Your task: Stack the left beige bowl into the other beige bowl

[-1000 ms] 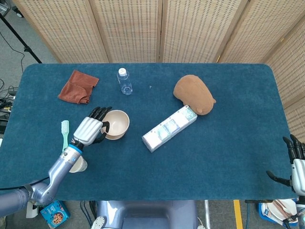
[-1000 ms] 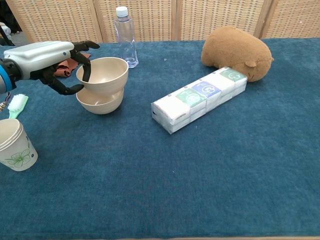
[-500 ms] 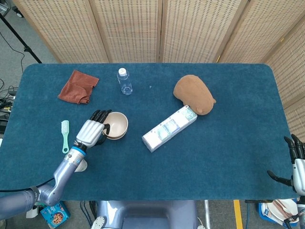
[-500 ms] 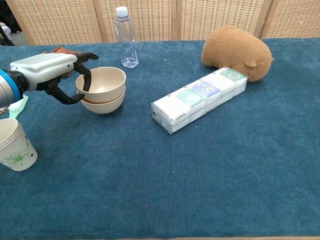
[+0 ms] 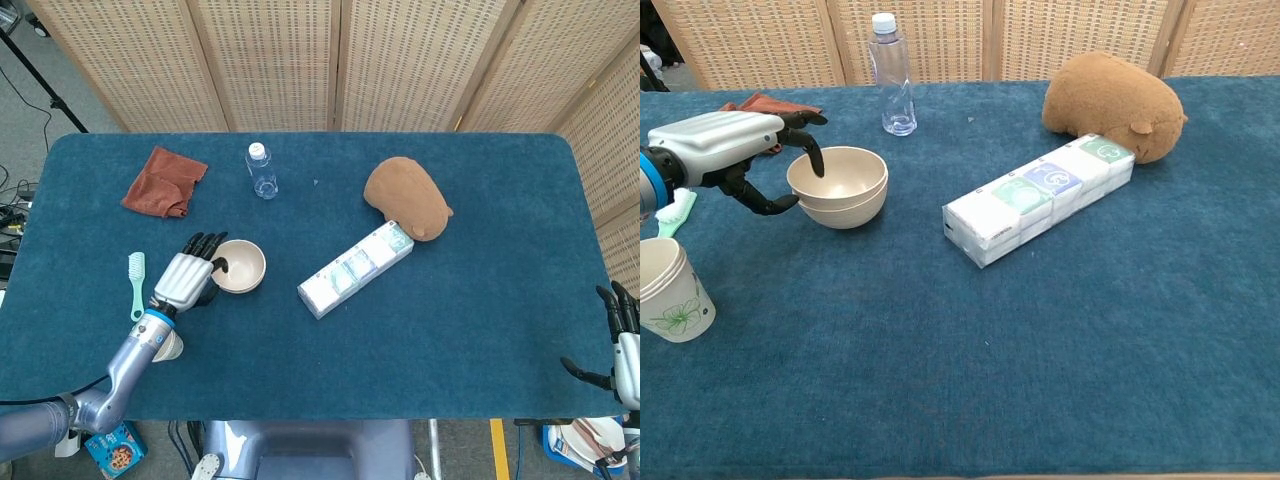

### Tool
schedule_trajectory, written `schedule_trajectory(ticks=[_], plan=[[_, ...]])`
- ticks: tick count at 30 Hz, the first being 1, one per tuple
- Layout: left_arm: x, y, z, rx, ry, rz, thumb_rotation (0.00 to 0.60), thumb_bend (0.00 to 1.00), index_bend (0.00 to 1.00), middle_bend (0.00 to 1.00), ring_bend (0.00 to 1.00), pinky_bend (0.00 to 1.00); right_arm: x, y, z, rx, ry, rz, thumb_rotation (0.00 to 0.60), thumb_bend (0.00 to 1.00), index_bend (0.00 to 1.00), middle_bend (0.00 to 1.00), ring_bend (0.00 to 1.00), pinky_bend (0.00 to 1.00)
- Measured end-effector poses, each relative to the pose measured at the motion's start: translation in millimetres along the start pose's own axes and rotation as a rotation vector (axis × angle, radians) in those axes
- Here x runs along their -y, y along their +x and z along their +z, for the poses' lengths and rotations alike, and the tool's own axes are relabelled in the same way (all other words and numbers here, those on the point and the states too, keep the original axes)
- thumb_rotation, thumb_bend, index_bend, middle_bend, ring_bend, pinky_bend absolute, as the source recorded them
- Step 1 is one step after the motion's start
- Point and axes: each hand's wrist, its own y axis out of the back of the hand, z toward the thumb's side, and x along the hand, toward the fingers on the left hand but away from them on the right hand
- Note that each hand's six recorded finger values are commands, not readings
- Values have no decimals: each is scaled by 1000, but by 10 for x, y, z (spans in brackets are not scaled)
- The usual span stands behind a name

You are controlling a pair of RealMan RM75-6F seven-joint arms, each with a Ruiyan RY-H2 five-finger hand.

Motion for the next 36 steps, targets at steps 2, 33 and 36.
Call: schedule_trajectory(ticks=[2, 33, 36], plan=[[-2, -8, -3, 3, -3, 2, 600, 355, 160, 0, 0, 0, 1, 0, 1, 0, 0, 0, 600, 0, 0, 0, 0, 0], [-211, -628, -103, 127, -64, -166, 600, 284, 0, 0, 0, 0, 39, 4, 33, -8, 8, 10, 600, 0, 0, 0, 0, 0], [-198, -631, -96, 120, -50, -177, 600, 285, 0, 0, 0, 0, 38, -1, 34, -9, 7, 10, 600, 0, 0, 0, 0, 0]])
